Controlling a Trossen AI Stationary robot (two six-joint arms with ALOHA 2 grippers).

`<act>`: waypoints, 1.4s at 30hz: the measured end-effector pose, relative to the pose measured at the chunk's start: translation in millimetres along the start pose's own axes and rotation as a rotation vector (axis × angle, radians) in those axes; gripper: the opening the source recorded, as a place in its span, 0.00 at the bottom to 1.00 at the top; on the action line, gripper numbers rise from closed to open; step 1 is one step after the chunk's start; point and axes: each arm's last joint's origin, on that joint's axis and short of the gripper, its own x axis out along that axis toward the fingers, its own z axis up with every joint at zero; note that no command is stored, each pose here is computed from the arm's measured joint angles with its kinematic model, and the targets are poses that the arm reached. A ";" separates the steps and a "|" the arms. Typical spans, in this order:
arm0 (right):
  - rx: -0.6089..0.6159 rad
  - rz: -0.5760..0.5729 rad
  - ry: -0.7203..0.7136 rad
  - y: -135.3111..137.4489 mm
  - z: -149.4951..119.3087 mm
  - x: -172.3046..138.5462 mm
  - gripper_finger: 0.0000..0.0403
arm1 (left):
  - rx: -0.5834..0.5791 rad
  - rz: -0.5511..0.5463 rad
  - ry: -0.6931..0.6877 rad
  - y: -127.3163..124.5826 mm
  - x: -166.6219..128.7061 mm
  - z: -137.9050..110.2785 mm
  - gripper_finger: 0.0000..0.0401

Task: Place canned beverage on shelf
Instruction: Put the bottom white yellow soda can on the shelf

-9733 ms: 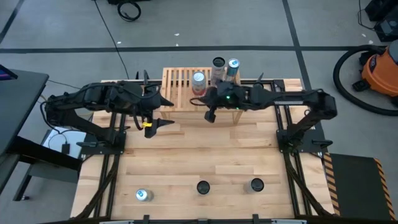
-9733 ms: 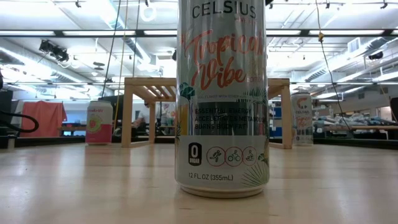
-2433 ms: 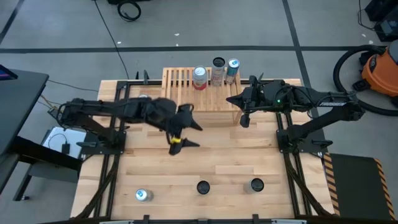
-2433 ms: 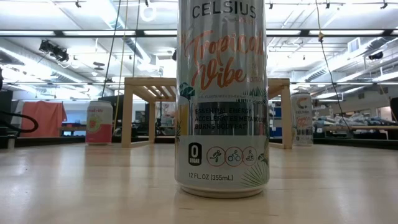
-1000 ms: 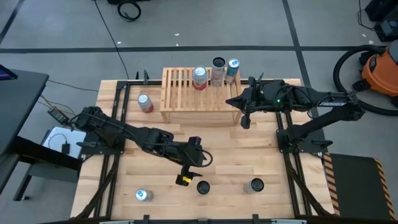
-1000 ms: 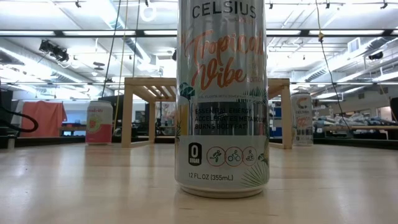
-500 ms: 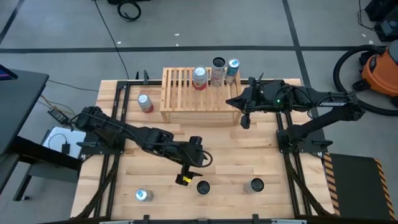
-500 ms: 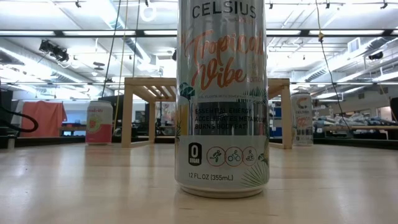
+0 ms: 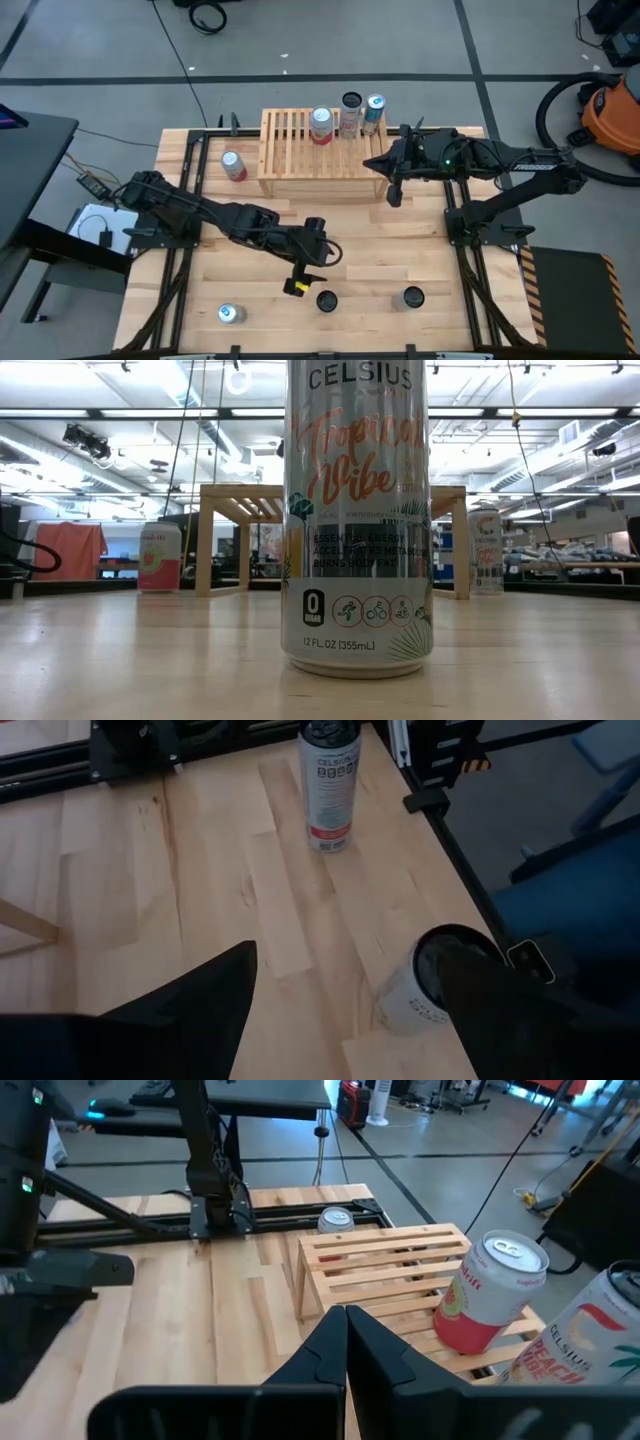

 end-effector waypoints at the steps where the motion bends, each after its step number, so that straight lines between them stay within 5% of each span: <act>1: 0.016 0.000 0.000 0.0 0.0 0.0 0.02 | -0.001 0.000 0.000 0.0 0.0 0.1 0.78; 42: 0.077 0.009 0.000 0.6 0.0 0.0 0.02 | -0.188 -0.054 0.067 12.2 -0.1 -5.8 0.78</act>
